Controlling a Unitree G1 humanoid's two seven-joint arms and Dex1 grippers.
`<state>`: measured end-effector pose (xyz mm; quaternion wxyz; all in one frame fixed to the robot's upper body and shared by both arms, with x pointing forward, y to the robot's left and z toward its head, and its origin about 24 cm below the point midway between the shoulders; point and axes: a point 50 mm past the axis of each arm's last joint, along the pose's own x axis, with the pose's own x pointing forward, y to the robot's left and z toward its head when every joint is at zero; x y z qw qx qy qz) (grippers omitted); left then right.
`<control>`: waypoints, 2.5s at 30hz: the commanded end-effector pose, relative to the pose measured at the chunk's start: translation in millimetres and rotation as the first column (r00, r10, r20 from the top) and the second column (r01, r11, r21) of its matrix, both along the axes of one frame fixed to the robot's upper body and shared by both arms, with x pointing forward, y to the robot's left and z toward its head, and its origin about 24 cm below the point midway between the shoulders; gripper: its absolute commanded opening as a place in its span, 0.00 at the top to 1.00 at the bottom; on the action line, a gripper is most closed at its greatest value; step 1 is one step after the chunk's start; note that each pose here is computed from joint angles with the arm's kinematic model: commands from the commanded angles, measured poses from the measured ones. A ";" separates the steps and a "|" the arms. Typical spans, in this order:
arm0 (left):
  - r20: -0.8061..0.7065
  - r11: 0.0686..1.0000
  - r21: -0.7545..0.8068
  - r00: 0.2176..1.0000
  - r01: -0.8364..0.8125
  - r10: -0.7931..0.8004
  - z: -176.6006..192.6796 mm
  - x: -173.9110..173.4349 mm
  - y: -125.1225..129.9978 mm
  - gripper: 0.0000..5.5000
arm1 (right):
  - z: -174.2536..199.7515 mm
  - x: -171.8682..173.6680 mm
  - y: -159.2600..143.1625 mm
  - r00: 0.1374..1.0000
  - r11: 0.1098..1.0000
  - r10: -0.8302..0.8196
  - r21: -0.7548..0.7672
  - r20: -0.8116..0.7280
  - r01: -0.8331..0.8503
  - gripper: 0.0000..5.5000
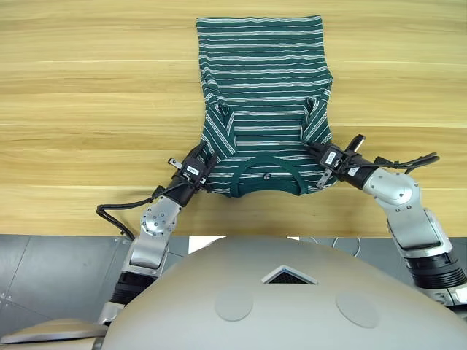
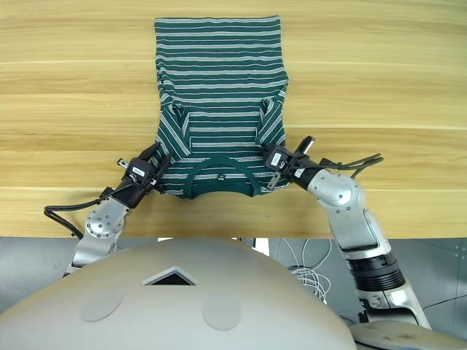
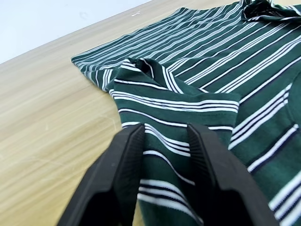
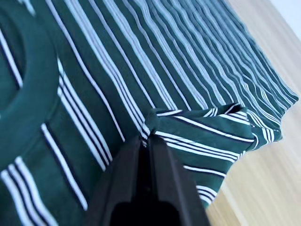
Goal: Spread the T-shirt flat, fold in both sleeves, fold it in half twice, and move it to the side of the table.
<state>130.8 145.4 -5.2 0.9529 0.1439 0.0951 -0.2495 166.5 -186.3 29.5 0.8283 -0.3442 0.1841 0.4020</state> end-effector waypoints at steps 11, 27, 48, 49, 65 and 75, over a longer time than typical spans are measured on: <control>0.106 0.993 0.121 0.994 0.012 -0.025 26.1 10.7 27.3 0.71 | 49.8 -14.0 -3.6 0.986 0.949 0.165 0.275 -0.018 -0.153 0.47; -0.153 0.730 0.583 0.930 0.357 -0.333 47.4 17.2 162.8 0.40 | 20.0 9.6 -103.3 0.916 0.861 0.382 -0.315 -0.118 -0.400 0.12; -0.292 0.518 0.457 0.672 0.723 -0.680 24.3 19.3 97.1 0.40 | -0.1 14.5 -48.0 0.818 0.813 0.557 -0.109 -0.140 -0.572 0.18; -0.293 0.514 0.454 0.667 0.728 -0.685 23.4 19.3 96.4 0.40 | -0.6 14.7 -46.9 0.817 0.812 0.560 -0.106 -0.139 -0.574 0.22; -0.345 0.394 0.427 0.549 0.814 -0.761 3.1 15.9 86.8 0.40 | 3.7 17.7 -44.1 0.784 0.783 0.587 -0.104 -0.202 -0.613 0.77; -0.359 0.287 0.419 0.447 0.862 -0.819 -19.2 21.8 70.2 0.40 | 6.4 19.7 -40.2 0.789 0.784 0.589 -0.114 -0.173 -0.610 0.97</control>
